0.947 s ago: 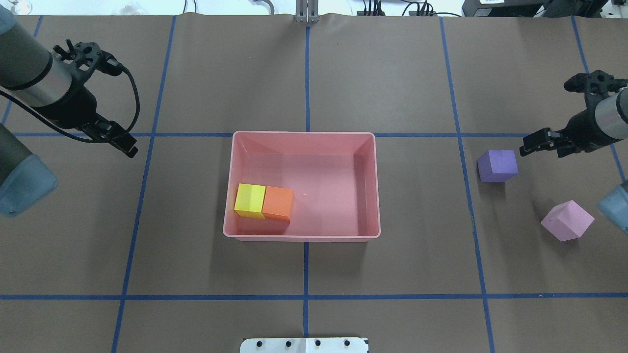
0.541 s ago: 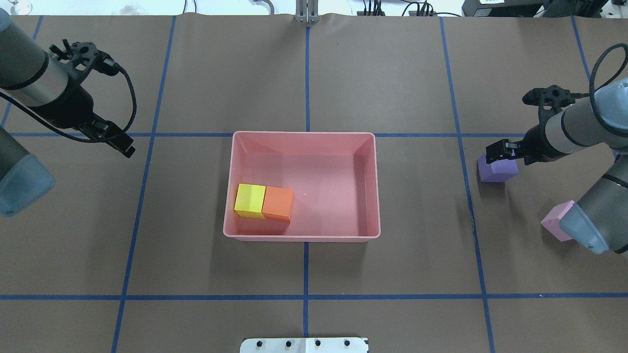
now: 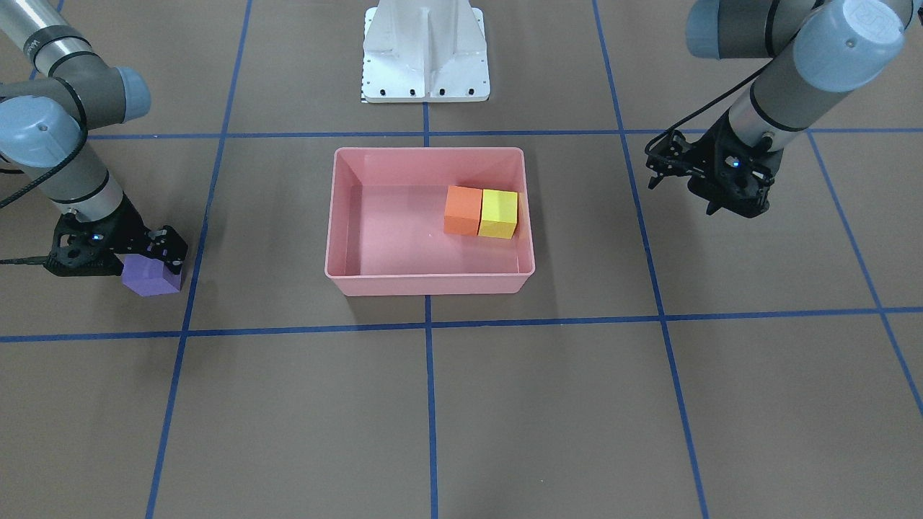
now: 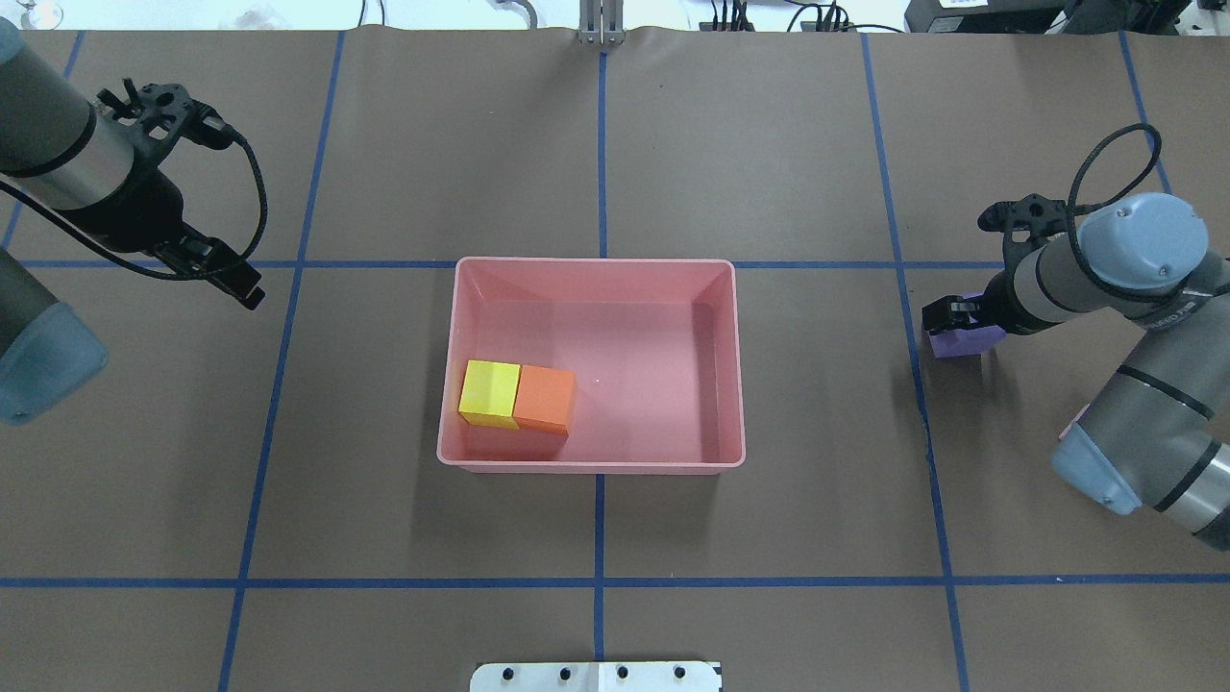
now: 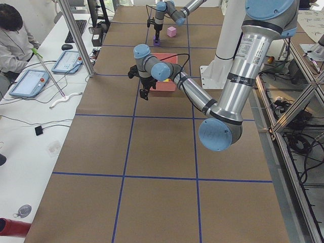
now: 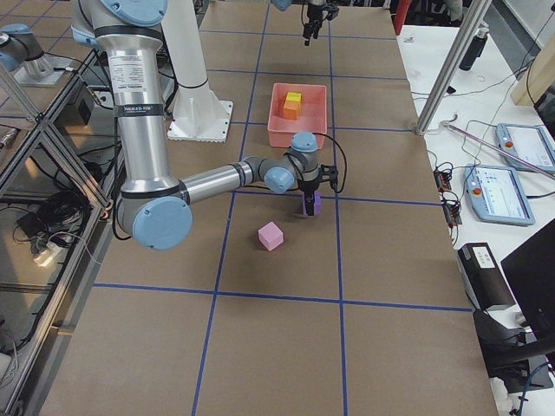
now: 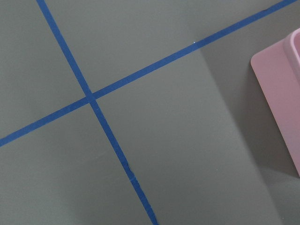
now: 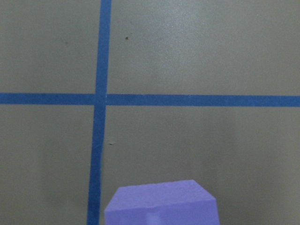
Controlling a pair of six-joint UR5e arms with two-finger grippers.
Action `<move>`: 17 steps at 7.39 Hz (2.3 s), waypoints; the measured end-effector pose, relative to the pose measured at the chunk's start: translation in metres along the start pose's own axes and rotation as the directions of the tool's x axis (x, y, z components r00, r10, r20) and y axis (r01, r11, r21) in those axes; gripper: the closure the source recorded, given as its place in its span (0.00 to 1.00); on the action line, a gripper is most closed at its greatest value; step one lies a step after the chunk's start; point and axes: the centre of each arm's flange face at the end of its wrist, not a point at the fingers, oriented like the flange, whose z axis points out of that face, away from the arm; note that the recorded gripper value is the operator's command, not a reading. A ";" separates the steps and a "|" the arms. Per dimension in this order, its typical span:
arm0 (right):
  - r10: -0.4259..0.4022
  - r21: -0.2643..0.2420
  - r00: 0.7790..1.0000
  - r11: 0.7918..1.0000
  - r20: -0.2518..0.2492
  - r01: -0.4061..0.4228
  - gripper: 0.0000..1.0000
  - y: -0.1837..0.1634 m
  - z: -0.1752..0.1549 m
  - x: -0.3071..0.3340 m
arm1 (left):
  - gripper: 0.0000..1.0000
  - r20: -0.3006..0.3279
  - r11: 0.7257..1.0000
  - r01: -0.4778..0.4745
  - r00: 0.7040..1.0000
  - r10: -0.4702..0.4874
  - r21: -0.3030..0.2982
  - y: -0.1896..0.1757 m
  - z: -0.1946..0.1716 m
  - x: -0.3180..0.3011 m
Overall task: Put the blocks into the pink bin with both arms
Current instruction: 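Raise the left gripper away while the right gripper grasps the purple cube, then carry the purple cube into the pink bin and release it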
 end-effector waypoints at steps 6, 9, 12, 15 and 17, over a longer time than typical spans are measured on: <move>0.084 0.014 0.984 0.996 0.159 -0.088 1.00 -0.019 -0.054 -0.081 | 0.00 -0.001 1.000 0.006 1.000 -0.006 -0.001 0.000 0.001 0.000; 0.252 -0.040 0.892 0.966 0.376 -0.257 0.01 -0.037 -0.141 -0.193 | 0.00 0.002 1.000 0.002 1.000 -0.002 -0.006 0.000 0.004 -0.002; 0.327 -0.071 0.815 0.939 0.477 -0.335 0.00 -0.010 -0.180 -0.278 | 0.00 0.004 1.000 0.007 1.000 -0.007 -0.013 -0.001 0.008 -0.004; 0.372 -0.066 0.875 0.927 0.310 -0.370 0.00 -0.001 -0.166 -0.270 | 0.00 0.003 1.000 0.012 1.000 -0.012 -0.011 -0.001 0.008 -0.003; 0.282 -0.022 0.946 0.959 0.161 -0.282 0.00 0.002 -0.159 -0.222 | 0.00 0.002 1.000 0.013 1.000 -0.013 -0.011 -0.001 0.008 -0.002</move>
